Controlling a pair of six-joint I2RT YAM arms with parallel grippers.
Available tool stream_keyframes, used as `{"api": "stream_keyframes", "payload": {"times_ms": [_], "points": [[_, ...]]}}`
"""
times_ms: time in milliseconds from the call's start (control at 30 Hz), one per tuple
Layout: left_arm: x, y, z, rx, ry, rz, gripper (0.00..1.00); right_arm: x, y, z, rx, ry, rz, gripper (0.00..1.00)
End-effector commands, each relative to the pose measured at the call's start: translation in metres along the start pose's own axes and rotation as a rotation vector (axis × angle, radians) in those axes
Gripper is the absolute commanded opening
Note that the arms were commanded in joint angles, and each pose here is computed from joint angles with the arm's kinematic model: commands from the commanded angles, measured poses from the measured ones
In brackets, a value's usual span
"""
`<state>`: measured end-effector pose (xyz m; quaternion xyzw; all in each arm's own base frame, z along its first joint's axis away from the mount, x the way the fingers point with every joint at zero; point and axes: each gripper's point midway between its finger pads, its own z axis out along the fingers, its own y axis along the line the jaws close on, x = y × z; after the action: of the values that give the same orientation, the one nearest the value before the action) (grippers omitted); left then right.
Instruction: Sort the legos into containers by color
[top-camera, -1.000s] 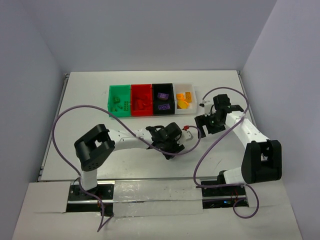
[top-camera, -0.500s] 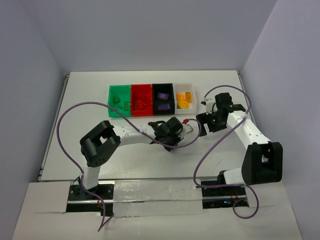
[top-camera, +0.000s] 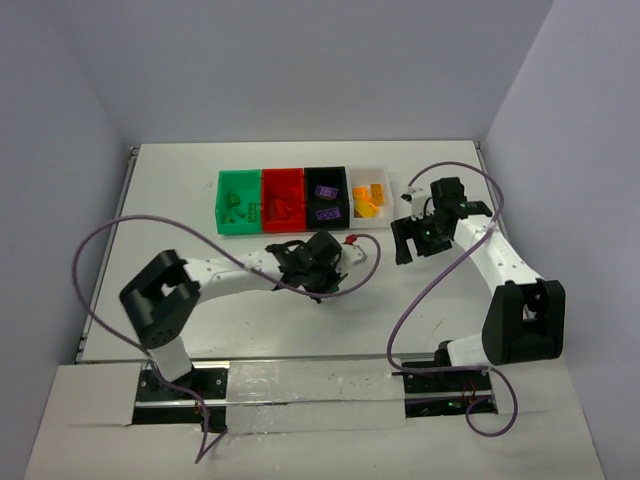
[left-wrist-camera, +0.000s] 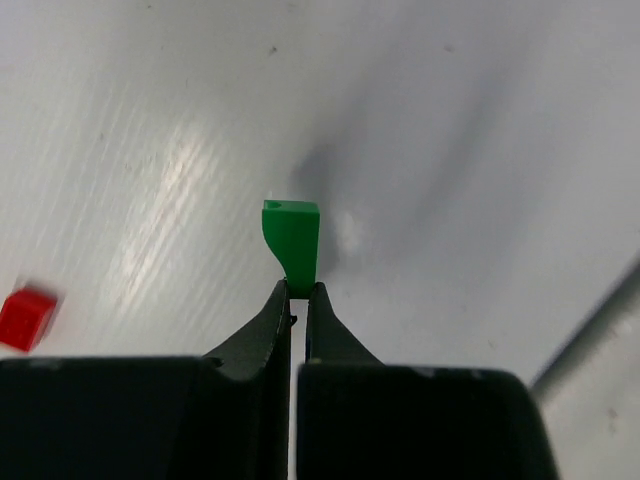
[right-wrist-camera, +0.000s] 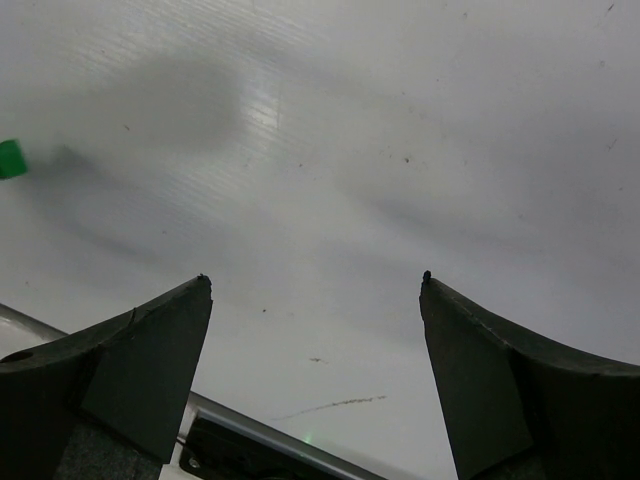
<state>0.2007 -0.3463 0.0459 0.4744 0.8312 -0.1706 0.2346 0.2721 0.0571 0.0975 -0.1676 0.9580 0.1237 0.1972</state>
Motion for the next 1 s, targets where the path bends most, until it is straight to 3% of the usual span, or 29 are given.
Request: {"api": "stream_keyframes", "payload": {"times_ms": [0, 67, 300, 367, 533, 833, 900, 967], "points": [[-0.035, 0.009, -0.072, 0.036, -0.176, 0.007, 0.00, -0.027, 0.004, -0.006, -0.027, -0.067, -0.011, 0.91], [-0.038, 0.029, -0.092, 0.017, -0.212, -0.034, 0.00, -0.030, 0.006, -0.007, -0.032, -0.073, -0.015, 0.91], [0.005, 0.188, -0.151, -0.275, -0.221, -0.278, 0.00, -0.048, 0.024, -0.005, -0.069, -0.100, -0.043, 0.91], [0.021, 0.230, -0.158, -0.343, -0.201, -0.359, 0.00, -0.054, 0.030, -0.003, -0.082, -0.103, -0.051, 0.91], [0.013, 0.303, -0.169, -0.423, -0.235, -0.429, 0.00, -0.067, 0.042, -0.001, -0.110, -0.113, -0.075, 0.91], [0.001, 0.352, -0.140, -0.446, -0.201, -0.436, 0.04, -0.074, 0.051, 0.003, -0.125, -0.119, -0.094, 0.91], [-0.002, 0.355, -0.137, -0.439, -0.200, -0.435, 0.10, -0.074, 0.051, 0.003, -0.126, -0.118, -0.096, 0.91], [-0.001, 0.354, -0.133, -0.424, -0.190, -0.440, 0.29, -0.074, 0.051, 0.002, -0.122, -0.122, -0.097, 0.91]]}}
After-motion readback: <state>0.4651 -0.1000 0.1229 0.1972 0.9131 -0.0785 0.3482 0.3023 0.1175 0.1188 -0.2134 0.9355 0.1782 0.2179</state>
